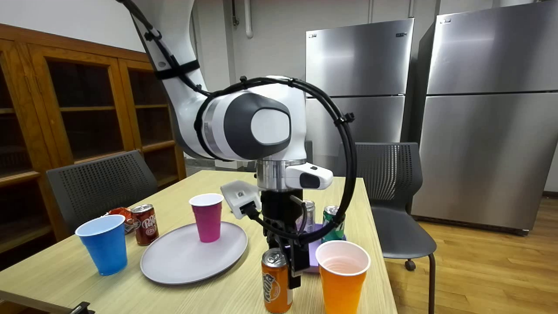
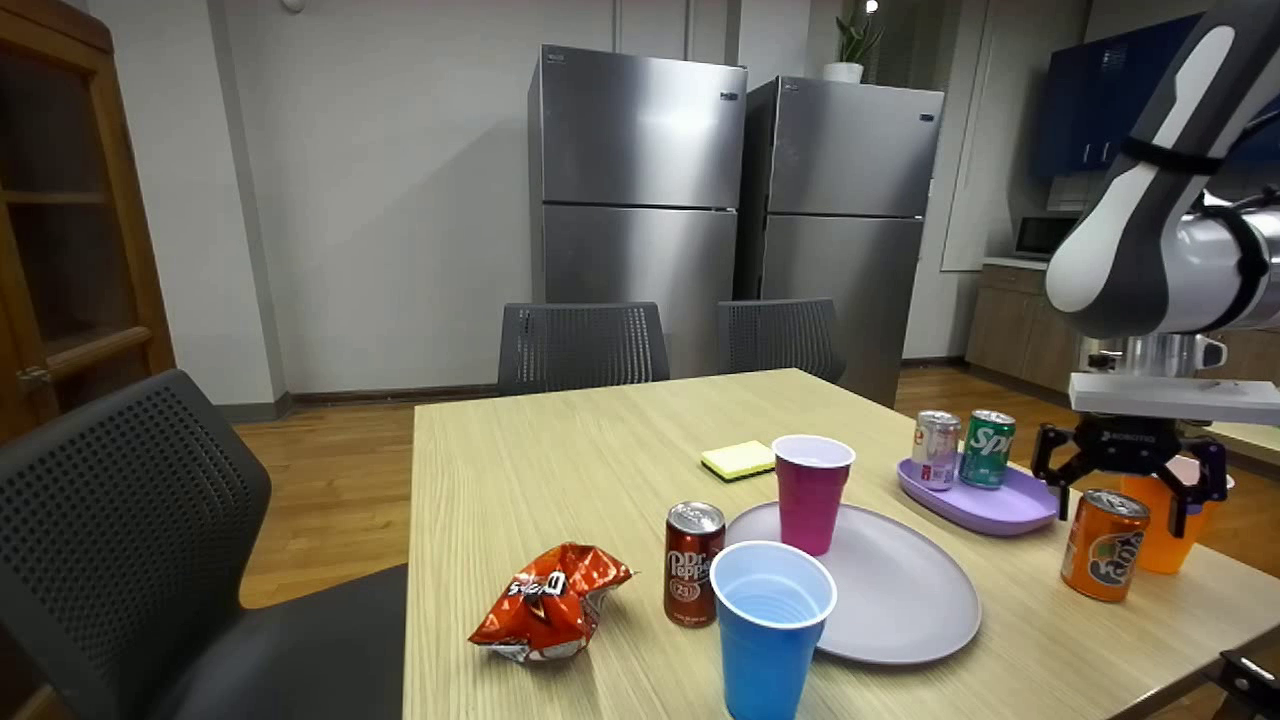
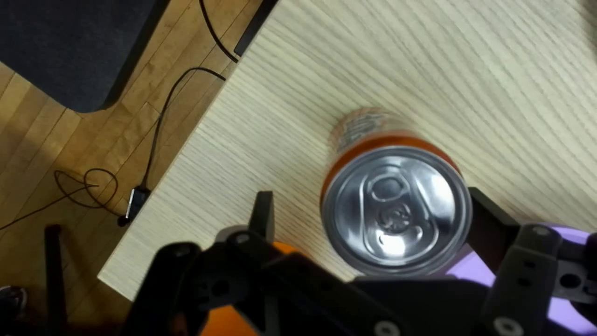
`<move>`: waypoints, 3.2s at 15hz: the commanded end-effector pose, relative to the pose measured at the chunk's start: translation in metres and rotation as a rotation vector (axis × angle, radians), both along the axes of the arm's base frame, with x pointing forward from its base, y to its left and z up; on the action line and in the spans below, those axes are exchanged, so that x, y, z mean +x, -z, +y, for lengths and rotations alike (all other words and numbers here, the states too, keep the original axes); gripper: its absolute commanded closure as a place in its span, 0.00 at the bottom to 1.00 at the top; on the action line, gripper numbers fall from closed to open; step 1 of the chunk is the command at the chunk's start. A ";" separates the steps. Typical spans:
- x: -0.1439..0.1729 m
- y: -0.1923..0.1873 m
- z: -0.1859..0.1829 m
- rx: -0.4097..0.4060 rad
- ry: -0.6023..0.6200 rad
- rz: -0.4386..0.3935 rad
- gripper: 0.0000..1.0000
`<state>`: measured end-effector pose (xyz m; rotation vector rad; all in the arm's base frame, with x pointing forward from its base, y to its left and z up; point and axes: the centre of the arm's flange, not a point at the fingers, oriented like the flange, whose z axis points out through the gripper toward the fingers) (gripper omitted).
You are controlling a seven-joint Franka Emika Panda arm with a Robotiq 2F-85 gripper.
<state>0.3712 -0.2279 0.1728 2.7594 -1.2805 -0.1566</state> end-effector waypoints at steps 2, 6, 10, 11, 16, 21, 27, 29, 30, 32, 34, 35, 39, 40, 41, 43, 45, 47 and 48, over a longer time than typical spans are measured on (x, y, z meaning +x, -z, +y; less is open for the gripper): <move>-0.012 -0.014 0.016 0.013 -0.019 -0.006 0.00; -0.015 -0.016 0.019 0.017 -0.019 -0.011 0.42; -0.017 -0.018 0.021 0.022 -0.026 -0.013 0.62; -0.018 -0.019 0.021 0.027 -0.030 -0.014 0.62; -0.018 -0.035 0.024 0.042 -0.062 -0.047 0.62; -0.009 -0.061 0.021 0.033 -0.082 -0.104 0.62; 0.018 -0.075 0.019 0.032 -0.097 -0.155 0.62; 0.029 -0.078 0.018 0.036 -0.103 -0.166 0.62; 0.034 -0.079 0.018 0.038 -0.107 -0.172 0.62; 0.045 -0.082 0.016 0.043 -0.114 -0.183 0.62; 0.056 -0.083 0.013 0.046 -0.119 -0.190 0.62; 0.062 -0.082 0.010 0.048 -0.123 -0.190 0.62; 0.083 -0.073 0.001 0.058 -0.139 -0.171 0.62; 0.088 -0.071 -0.002 0.059 -0.142 -0.165 0.62; 0.093 -0.067 -0.004 0.062 -0.146 -0.157 0.62; 0.104 -0.059 -0.007 0.069 -0.156 -0.139 0.62; 0.115 -0.052 -0.010 0.078 -0.166 -0.125 0.62; 0.125 -0.045 -0.012 0.083 -0.178 -0.113 0.62; 0.129 -0.042 -0.013 0.086 -0.183 -0.105 0.62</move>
